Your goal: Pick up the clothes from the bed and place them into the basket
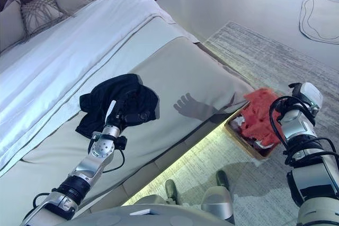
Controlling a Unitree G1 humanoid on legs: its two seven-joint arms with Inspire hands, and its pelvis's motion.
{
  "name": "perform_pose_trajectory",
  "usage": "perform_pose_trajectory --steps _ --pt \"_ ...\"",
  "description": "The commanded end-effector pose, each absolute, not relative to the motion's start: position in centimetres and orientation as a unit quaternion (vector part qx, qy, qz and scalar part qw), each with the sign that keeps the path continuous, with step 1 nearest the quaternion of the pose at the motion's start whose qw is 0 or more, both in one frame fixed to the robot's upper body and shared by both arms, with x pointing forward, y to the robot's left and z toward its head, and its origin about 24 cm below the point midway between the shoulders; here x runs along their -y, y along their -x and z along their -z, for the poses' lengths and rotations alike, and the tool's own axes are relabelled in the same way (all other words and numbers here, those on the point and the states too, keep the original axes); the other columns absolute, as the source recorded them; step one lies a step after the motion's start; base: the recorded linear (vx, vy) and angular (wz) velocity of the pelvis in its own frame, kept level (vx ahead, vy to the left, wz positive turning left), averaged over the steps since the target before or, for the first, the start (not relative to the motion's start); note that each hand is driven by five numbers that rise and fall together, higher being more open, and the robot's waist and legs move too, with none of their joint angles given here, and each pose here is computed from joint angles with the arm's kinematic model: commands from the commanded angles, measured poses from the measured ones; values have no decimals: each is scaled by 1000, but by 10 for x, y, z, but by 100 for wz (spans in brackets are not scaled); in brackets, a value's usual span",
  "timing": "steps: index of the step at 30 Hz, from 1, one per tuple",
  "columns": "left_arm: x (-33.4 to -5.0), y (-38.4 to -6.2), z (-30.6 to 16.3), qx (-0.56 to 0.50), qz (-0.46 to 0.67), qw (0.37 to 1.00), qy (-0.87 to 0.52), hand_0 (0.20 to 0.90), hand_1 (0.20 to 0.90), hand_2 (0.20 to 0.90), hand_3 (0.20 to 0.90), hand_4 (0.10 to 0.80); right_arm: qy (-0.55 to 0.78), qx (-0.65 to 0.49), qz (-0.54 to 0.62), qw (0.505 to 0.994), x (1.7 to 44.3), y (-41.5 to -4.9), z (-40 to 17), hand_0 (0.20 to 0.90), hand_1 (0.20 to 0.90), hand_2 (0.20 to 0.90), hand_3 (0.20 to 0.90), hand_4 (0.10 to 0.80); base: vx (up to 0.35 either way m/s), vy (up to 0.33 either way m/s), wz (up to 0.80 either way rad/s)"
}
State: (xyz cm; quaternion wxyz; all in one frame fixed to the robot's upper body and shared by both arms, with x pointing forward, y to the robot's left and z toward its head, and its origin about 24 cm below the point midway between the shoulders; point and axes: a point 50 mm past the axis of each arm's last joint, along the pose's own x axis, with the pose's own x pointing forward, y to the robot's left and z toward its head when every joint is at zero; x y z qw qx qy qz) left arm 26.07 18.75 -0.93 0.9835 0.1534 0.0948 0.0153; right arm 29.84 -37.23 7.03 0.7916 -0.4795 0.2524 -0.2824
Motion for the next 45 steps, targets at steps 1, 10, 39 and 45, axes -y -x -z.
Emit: perform_pose_trajectory --steps 1,10,39,45 --pt "-186 -283 -31 19 -12 988 -155 900 900 900 900 800 530 -165 342 758 389 -311 -131 900 900 900 900 800 0 0 0" --pt "-185 -282 -30 18 -11 988 -152 900 900 900 900 800 535 -166 342 754 395 -309 -136 900 900 900 900 800 0 0 0" --pt "-199 -278 -22 -12 -52 986 -157 900 900 900 900 800 534 57 275 798 304 -356 -183 900 900 900 900 800 10 -7 8" --pt "-210 -274 -17 -26 -62 983 -171 900 900 900 900 800 549 84 245 795 280 -367 -188 900 900 900 900 800 57 -34 18"
